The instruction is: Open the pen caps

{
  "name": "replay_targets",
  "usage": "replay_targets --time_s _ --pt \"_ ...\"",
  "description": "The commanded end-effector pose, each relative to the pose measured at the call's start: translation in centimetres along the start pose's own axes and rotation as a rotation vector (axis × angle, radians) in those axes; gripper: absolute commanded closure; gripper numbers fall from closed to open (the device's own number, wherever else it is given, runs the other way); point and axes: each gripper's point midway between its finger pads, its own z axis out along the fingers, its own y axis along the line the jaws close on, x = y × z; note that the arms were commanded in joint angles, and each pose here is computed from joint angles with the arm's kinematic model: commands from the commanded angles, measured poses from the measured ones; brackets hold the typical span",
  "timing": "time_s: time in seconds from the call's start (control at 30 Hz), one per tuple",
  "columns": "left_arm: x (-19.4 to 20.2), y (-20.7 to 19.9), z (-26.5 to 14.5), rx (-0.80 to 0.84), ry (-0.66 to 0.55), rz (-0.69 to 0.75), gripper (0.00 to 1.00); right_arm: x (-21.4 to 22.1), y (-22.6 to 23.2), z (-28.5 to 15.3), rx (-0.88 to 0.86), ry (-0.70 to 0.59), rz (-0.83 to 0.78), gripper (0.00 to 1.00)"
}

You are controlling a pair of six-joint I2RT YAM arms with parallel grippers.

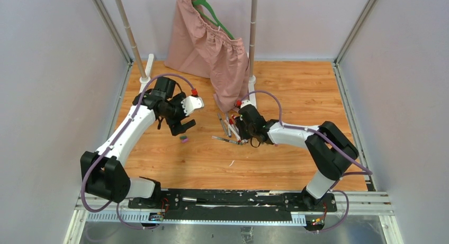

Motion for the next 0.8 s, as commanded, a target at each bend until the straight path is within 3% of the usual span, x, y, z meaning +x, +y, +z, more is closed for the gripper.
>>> replay_targets --time_s 0.0,0.27,0.63,0.77 --pt "-0.1 -0.9 -0.4 0.022 -0.023 -0.025 0.00 0.5 0.3 0.7 0.002 0.025 -0.028 0.67" --pt "-0.7 -1.2 -0.5 0.039 -0.052 -0.031 0.00 0.0 0.7 -0.5 -0.028 0.009 -0.035 0.79" --pt "-1.8 -1.6 -1.5 0.047 -0.099 0.002 0.00 -2.1 2.6 -5.4 -0.164 -0.055 -0.044 0.85" --pt "-2.1 -2.1 -1.6 0.051 -0.108 0.036 0.00 -1.5 2.4 -5.3 -0.157 -0.033 -0.054 0.86"
